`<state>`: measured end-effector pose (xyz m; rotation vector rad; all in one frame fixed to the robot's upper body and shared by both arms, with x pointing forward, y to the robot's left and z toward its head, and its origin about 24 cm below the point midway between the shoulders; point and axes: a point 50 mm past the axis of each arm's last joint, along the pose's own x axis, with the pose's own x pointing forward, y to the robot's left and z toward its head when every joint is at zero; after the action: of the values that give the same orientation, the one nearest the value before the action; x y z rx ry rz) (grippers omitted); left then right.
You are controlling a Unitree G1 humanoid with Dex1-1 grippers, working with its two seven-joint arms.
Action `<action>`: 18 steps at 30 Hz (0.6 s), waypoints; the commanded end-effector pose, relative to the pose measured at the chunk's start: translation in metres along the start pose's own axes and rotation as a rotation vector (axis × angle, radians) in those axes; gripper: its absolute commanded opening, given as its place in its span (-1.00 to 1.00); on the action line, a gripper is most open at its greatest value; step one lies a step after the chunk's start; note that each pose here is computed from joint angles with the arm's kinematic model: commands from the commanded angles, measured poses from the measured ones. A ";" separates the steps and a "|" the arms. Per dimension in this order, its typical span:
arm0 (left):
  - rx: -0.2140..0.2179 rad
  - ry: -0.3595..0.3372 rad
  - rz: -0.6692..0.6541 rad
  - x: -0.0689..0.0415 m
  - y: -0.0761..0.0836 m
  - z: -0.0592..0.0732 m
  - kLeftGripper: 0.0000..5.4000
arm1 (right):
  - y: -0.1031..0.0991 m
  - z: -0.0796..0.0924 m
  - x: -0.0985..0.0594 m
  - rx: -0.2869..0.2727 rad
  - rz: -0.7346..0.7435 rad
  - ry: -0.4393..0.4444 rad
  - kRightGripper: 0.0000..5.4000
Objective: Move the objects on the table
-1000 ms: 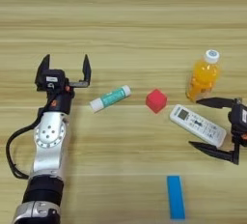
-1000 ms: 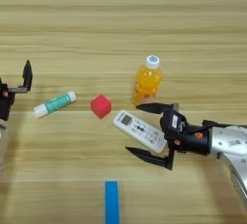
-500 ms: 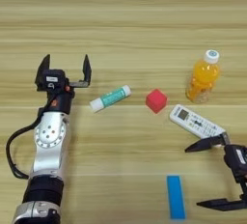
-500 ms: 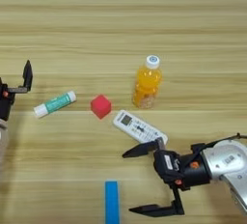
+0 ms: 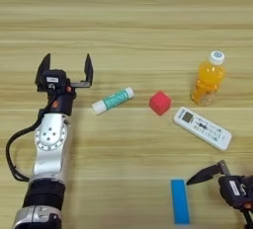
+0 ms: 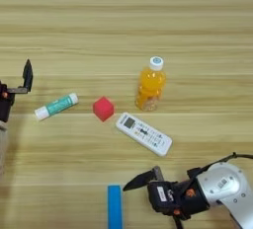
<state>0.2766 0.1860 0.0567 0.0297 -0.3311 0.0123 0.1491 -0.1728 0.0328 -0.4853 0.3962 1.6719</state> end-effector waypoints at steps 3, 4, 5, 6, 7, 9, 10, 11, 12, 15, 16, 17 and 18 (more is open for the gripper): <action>0.005 0.005 -0.004 -0.001 0.000 0.000 1.00 | -0.006 -0.001 0.002 -0.007 -0.081 -0.004 0.99; 0.005 0.005 -0.004 -0.001 0.000 0.000 1.00 | -0.006 -0.001 0.002 -0.002 -0.093 -0.004 0.99; 0.005 0.006 -0.004 -0.001 0.000 0.000 1.00 | -0.007 -0.001 0.003 0.000 -0.102 -0.005 0.99; 0.005 0.006 -0.004 -0.001 0.000 0.000 1.00 | -0.008 -0.001 0.003 0.004 -0.108 -0.004 0.99; 0.005 0.006 -0.004 -0.001 0.000 0.000 1.00 | -0.008 -0.001 0.004 0.006 -0.111 -0.004 0.99; 0.005 0.006 -0.004 -0.001 0.000 0.000 1.00 | -0.008 -0.002 0.005 0.012 -0.114 -0.003 0.99; 0.005 0.006 -0.004 -0.001 0.000 0.000 1.00 | -0.008 -0.002 0.006 0.014 -0.114 -0.004 0.99; 0.005 0.006 -0.004 -0.001 0.001 0.000 1.00 | -0.008 -0.002 0.007 0.017 -0.114 -0.004 0.99; 0.005 0.006 -0.004 -0.001 0.001 0.000 1.00 | -0.008 -0.003 0.008 0.020 -0.115 -0.003 0.99; 0.005 0.007 -0.004 -0.001 0.001 0.000 1.00 | -0.009 -0.003 0.011 0.028 -0.112 -0.007 0.99; 0.005 0.007 -0.004 -0.001 0.001 0.000 1.00 | -0.008 -0.003 0.012 0.030 -0.109 -0.009 0.99; 0.005 0.007 -0.004 -0.001 0.001 -0.001 1.00 | -0.008 -0.003 0.012 0.033 -0.105 -0.010 0.99; 0.005 0.007 -0.004 -0.001 0.001 -0.001 1.00 | -0.008 -0.003 0.012 0.035 -0.101 -0.011 0.99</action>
<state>0.2766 0.1861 0.0565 0.0287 -0.3294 0.0117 0.1561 -0.1616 0.0289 -0.4521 0.3425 1.5711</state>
